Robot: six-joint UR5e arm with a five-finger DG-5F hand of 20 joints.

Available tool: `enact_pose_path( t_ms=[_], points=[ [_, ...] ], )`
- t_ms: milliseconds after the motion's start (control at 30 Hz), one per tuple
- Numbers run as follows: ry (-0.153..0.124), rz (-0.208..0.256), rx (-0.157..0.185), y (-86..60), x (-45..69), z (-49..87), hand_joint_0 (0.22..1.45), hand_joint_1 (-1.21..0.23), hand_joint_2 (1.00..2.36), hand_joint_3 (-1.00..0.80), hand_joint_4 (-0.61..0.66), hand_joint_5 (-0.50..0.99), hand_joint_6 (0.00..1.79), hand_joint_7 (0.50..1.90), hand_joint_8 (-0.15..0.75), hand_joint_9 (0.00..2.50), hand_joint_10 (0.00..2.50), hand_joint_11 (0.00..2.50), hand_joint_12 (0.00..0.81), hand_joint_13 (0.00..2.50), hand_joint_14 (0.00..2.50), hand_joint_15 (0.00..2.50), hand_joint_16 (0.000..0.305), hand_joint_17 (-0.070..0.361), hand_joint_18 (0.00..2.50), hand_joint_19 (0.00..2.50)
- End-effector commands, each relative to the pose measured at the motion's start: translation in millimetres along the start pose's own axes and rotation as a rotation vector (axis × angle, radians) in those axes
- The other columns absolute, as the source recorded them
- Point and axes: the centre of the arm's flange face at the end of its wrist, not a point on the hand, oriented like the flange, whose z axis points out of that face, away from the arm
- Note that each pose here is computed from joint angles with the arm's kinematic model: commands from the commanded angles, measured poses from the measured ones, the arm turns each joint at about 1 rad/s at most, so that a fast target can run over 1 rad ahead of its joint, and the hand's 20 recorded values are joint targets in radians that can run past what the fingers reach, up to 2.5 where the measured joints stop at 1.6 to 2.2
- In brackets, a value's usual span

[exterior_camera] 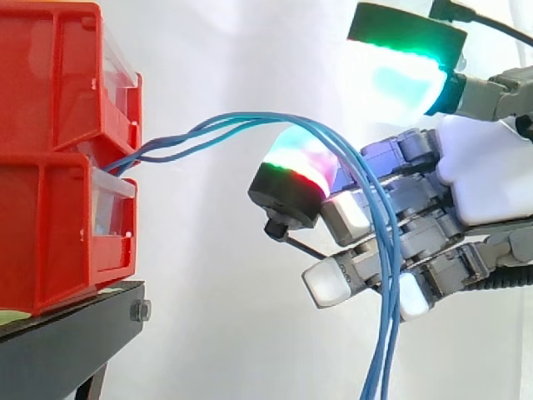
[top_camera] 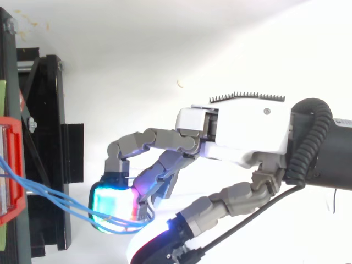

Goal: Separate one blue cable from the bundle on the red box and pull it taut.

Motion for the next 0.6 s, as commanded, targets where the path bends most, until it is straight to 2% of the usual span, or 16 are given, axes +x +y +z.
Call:
enact_pose_path(
  t_ms=[0,200,367,567],
  points=[
    [0.001,0.0,-0.001,0.7,0.1,-0.1,0.63,-0.74,1.0,-0.49,0.13,-0.1,0.5,1.3,0.312,0.8,0.02,0.69,0.375,0.64,0.01,0.34,0.051,0.114,0.72,0.61],
    [-0.001,-0.002,0.0,-0.4,0.0,0.2,0.6,-0.7,1.0,-0.5,0.13,-0.09,0.5,1.29,0.318,0.81,0.02,0.67,0.382,0.62,0.01,0.34,0.051,0.115,0.7,0.62],
    [-0.001,-0.002,0.0,-0.4,0.0,0.2,0.6,-0.7,1.0,-0.5,0.13,-0.08,0.5,1.35,0.32,0.83,0.02,0.66,0.38,0.61,0.01,0.33,0.051,0.115,0.7,0.62],
    [-0.001,-0.003,0.002,-0.5,-0.1,0.0,0.64,-0.72,1.01,-0.34,0.16,-0.09,0.57,1.3,0.33,0.85,0.01,0.67,0.382,0.61,0.01,0.33,0.051,0.114,0.7,0.61]
  ],
)
